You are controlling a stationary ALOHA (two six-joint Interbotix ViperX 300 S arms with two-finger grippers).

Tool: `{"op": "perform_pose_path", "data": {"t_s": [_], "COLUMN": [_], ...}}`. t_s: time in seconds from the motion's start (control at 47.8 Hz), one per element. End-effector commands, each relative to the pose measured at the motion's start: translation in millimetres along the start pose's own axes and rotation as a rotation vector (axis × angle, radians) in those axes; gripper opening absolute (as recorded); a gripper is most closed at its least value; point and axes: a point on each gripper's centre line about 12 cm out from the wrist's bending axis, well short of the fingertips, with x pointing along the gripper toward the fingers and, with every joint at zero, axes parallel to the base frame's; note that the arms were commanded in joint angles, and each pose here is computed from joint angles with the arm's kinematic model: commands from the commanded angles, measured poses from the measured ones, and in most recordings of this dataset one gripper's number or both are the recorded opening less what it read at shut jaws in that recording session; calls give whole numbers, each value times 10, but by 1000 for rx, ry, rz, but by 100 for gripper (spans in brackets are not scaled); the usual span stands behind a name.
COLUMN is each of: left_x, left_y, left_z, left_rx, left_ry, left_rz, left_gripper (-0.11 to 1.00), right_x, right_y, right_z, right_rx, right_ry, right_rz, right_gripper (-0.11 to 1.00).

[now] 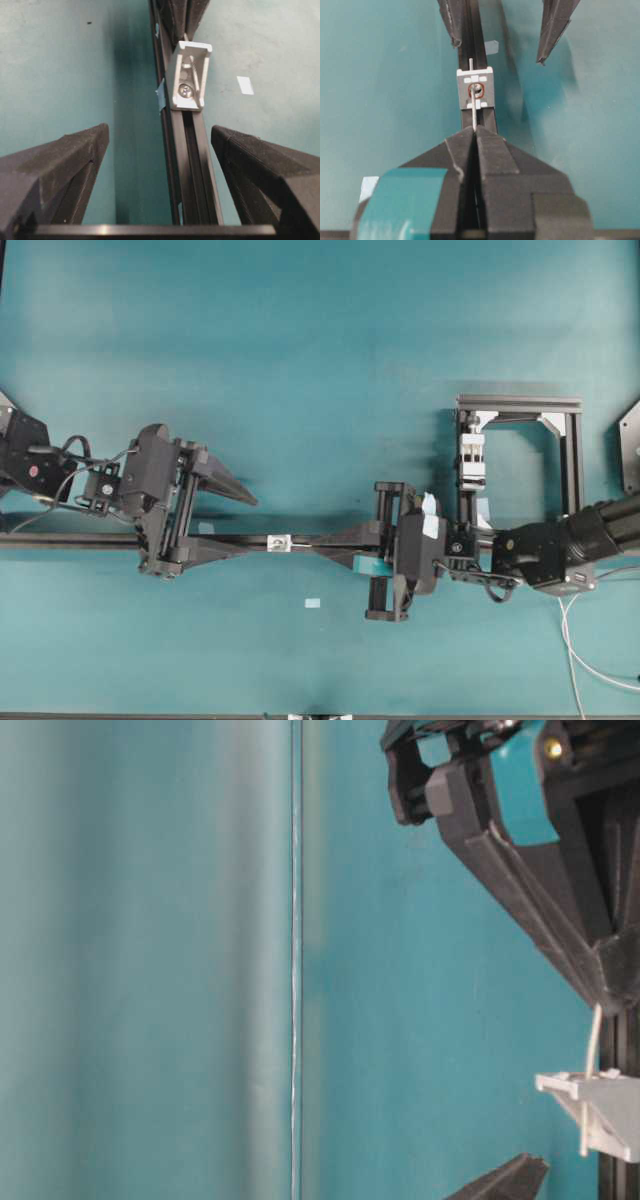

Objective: Insert the wire into the hole on the left side and pull it with the left arm.
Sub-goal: 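Thread the wire tip through the bracket hole with the right gripper, then move the left gripper to the wire tip past the bracket and close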

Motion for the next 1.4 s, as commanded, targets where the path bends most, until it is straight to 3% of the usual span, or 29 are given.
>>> {"op": "perform_pose_path", "data": {"t_s": [0.0, 1.38], "left_x": [18, 114], "left_y": [-51, -145], "left_z": [93, 138], "left_rx": [5, 10], "left_ry": [-32, -14], "left_rz": [-17, -35], "left_gripper": [60, 60], "right_x": [34, 274], "right_y": [29, 47], "right_z": [75, 161], "right_rx": [8, 3], "right_ry": [-9, -10], "right_rz": [6, 20], "right_gripper": [5, 5]}}
